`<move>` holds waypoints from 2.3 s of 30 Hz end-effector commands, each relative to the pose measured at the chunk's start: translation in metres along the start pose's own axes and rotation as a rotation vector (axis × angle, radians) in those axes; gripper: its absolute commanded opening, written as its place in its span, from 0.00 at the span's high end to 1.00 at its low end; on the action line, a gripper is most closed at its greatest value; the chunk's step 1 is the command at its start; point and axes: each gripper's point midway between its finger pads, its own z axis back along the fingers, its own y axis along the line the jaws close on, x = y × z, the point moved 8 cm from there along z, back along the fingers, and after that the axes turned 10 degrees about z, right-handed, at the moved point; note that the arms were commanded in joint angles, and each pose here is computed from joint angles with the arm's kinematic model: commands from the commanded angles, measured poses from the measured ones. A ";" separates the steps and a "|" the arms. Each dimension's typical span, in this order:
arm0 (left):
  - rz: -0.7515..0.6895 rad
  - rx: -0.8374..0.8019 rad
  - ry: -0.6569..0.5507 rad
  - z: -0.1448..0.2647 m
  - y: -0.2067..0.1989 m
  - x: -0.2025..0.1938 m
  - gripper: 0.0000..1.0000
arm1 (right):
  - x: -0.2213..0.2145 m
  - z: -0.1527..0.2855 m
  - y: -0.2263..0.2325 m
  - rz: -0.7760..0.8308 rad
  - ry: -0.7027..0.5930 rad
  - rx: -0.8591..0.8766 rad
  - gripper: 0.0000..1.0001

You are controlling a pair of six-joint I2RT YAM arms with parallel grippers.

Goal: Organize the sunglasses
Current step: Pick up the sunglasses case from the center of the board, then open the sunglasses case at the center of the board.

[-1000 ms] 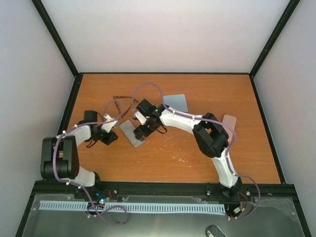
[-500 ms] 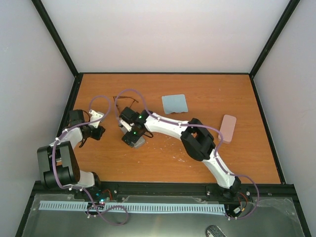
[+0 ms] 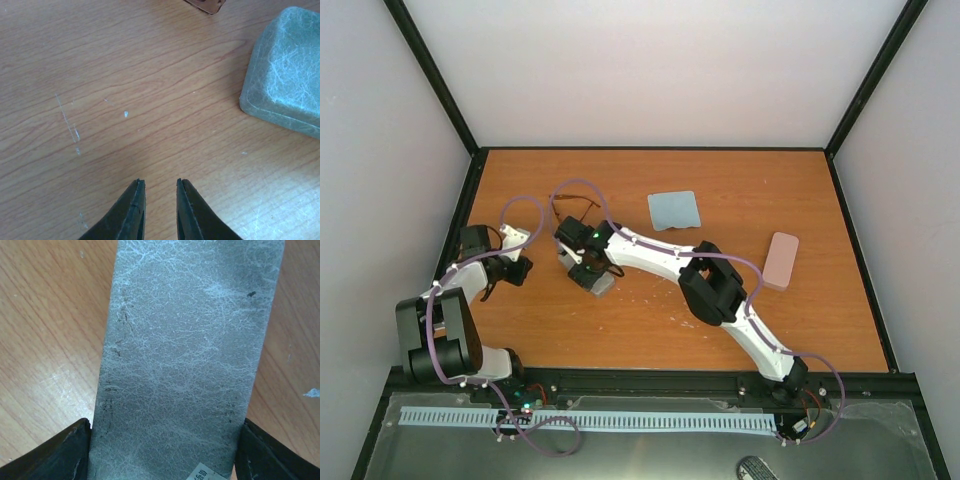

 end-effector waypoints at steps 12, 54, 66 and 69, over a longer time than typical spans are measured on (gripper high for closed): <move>-0.030 -0.243 -0.148 0.020 -0.018 0.040 0.81 | -0.016 0.023 -0.034 -0.178 -0.099 0.147 0.51; -0.087 -0.746 -0.162 0.005 -0.089 0.091 0.41 | -0.046 0.074 -0.075 -0.397 -0.529 0.687 0.69; -0.079 -0.772 -0.150 0.001 -0.089 0.089 0.43 | -0.040 0.084 -0.071 -0.364 -0.570 0.711 0.92; -0.076 -0.765 -0.139 -0.004 -0.089 0.090 0.44 | -0.040 0.087 -0.068 -0.350 -0.572 0.718 0.97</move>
